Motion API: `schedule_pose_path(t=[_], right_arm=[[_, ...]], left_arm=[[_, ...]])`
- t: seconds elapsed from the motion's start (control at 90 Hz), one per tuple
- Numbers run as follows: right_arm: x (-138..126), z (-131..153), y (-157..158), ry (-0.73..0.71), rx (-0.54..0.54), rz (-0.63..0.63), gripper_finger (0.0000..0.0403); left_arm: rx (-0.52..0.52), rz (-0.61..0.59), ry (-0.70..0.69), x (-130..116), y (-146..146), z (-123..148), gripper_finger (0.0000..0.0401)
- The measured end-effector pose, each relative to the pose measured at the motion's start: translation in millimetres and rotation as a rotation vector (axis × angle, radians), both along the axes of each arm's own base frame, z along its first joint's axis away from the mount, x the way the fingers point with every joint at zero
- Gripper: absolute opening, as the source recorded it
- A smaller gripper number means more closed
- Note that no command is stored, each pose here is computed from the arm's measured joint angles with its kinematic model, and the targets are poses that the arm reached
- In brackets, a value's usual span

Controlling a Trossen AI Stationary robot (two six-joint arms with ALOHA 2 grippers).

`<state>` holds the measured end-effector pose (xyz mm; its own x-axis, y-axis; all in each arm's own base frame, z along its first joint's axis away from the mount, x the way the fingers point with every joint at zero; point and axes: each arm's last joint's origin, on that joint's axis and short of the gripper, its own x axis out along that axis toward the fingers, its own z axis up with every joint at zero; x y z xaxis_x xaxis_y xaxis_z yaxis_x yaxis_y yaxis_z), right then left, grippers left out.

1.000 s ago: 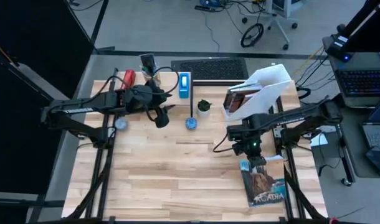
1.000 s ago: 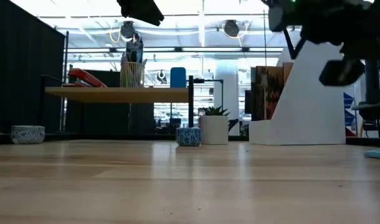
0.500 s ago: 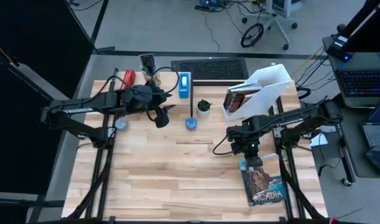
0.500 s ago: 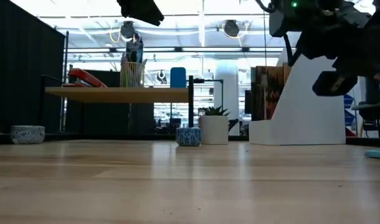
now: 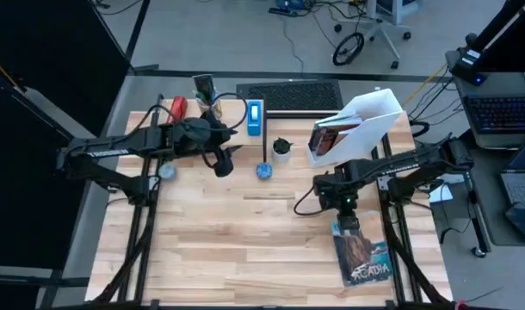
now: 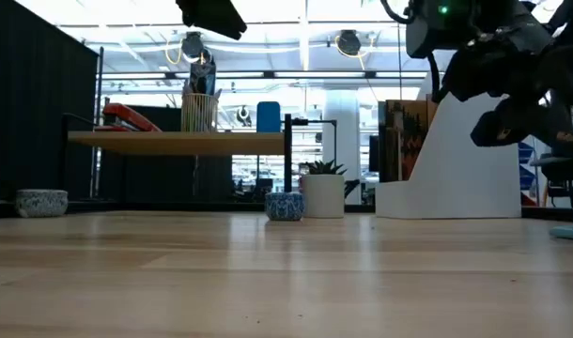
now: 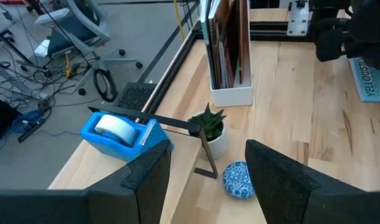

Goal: Stock shelves
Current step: Remove the blue/brown book from the white book shelf

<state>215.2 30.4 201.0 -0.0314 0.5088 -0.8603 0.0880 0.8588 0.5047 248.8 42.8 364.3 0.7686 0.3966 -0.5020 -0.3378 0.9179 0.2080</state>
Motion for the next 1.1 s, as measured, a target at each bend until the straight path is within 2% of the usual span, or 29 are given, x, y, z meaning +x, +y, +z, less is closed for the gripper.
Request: schedule_pose_path(t=[0.178, 0.378, 0.467, 0.611, 0.856, 0.989, 1.1], right_arm=[[-3, 0, 0, 0.051, 0.01, -0.039, 0.0188], [2, 11, -8, 0.049, 0.012, -0.078, 0.0193], [9, 25, -14, -0.003, 0.015, -0.097, 0.019], [25, 57, -28, -0.168, -0.018, -0.093, 0.0183], [42, 129, -60, -0.485, -0.321, -0.05, 0.0172], [41, 165, -77, -0.608, -0.575, 0.018, 0.0171], [36, 188, -89, -0.62, -0.823, 0.085, 0.0171]], left_arm=[[0.001, -0.001, 0.0, 0, 0, 0, 0.0194], [0.001, 0.0, 0.0, 0, 0, 0, 0.0194], [0.001, 0.0, -0.001, 0, 0, 0, 0.0194], [0.001, -0.001, -0.001, 0, 0, 0, 0.0194], [0.001, 0.0, -0.001, 0, 0, 0, 0.0194], [-0.001, 0.0, -0.001, 0, 0, 0, 0.0194], [-0.002, 0.001, 0.001, 0, 0, 0, 0.0194]])
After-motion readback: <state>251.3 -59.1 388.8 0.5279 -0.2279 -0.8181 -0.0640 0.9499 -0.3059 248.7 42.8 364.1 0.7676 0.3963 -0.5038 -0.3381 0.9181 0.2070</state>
